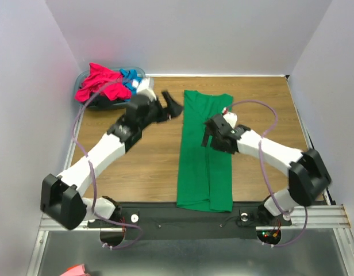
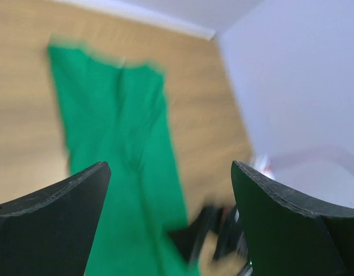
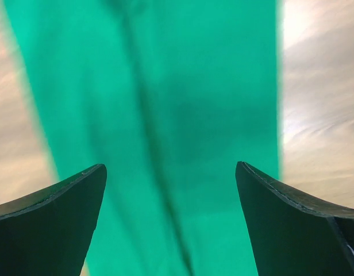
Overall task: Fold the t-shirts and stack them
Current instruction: Fold the tshirt
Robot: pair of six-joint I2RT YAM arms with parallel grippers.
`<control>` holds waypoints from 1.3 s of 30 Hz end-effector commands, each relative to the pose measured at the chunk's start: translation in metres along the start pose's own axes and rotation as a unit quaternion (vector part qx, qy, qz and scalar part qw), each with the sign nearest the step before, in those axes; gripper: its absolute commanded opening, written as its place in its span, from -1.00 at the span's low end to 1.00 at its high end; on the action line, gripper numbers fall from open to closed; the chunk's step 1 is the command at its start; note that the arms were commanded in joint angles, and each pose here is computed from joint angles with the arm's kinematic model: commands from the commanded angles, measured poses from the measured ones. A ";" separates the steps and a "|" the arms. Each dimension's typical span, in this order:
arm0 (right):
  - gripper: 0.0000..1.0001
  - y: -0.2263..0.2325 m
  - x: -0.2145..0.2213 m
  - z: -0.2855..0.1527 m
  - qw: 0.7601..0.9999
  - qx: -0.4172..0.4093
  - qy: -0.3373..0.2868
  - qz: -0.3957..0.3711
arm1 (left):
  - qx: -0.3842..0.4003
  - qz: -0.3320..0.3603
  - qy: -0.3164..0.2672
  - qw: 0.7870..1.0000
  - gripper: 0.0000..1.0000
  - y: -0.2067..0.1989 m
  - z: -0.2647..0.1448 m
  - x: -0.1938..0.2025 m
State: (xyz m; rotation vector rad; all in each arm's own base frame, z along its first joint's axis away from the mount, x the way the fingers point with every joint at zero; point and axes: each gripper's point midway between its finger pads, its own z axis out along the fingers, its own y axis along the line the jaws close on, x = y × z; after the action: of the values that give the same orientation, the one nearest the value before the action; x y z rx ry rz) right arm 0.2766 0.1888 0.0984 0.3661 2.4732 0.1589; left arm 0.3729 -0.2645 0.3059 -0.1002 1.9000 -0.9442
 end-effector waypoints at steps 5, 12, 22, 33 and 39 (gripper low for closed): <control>0.99 0.029 -0.083 0.058 0.990 0.083 -0.065 -0.094 | -0.180 -0.039 0.106 0.977 0.97 0.135 -0.075 0.171; 0.99 0.033 -0.085 0.123 0.992 0.096 -0.019 -0.084 | -0.168 -0.065 0.139 0.974 0.97 0.142 -0.119 0.208; 0.99 0.035 -0.107 0.189 0.994 0.083 0.004 -0.073 | -0.145 -0.095 0.160 0.972 0.97 0.141 -0.145 0.229; 0.99 0.078 -0.180 0.200 0.991 0.006 -0.048 -0.128 | -0.144 -0.092 0.182 0.968 0.97 0.135 -0.138 0.236; 1.00 0.085 -0.194 0.101 0.990 -0.064 -0.065 -0.109 | -0.103 -0.084 0.197 0.971 0.97 0.114 -0.126 0.242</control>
State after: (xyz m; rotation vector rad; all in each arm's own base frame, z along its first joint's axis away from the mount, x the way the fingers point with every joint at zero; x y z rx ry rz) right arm 0.5274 0.2079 0.0496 0.0717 2.4645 0.0316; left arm 0.1725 -0.1953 0.0586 -0.2789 2.4617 -0.8089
